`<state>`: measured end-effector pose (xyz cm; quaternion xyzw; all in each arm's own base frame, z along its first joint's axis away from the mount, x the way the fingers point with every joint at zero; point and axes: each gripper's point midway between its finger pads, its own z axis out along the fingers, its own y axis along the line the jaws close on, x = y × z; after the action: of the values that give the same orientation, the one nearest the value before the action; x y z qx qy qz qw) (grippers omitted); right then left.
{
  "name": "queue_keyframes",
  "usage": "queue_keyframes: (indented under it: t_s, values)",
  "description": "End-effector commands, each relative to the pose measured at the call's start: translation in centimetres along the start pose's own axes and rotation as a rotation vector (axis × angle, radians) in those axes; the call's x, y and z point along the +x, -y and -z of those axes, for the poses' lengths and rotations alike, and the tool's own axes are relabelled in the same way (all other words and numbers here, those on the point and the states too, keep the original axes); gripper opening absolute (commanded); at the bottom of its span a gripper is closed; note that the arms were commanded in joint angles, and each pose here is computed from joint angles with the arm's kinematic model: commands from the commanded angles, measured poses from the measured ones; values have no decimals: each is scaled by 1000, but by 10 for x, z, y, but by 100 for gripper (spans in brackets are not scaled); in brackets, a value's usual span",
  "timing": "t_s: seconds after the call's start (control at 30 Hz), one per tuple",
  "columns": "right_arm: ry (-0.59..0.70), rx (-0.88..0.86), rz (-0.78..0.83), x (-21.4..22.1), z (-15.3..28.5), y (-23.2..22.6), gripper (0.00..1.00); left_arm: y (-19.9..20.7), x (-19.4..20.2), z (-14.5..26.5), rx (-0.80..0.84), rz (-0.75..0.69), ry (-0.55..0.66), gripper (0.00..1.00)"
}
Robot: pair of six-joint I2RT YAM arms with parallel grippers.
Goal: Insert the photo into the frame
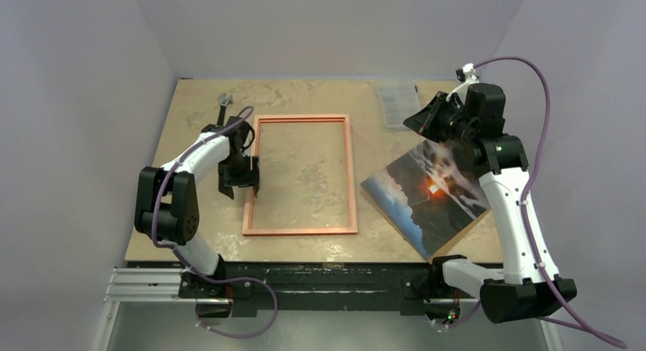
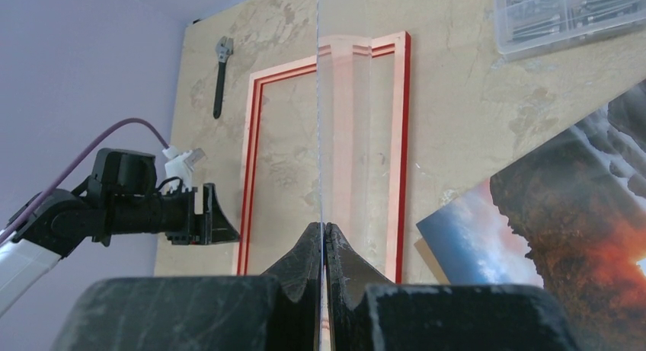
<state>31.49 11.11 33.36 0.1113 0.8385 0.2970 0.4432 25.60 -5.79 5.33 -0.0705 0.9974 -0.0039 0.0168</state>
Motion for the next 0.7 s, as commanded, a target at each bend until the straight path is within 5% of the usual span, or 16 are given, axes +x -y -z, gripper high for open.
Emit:
queue_keyframes:
  t_s: [0.0, 0.3, 0.67]
  values:
    - [30, -57, 21, -6, 7, -13, 0, -5, -5, 7, -27, 61, 95, 64]
    - [37, -62, 25, -8, 11, -16, 0, 2, 0, -24, 5, 123, 86, 50]
    - [37, -120, 12, -9, 16, -29, 0, 13, 3, -26, -9, 42, 81, 0]
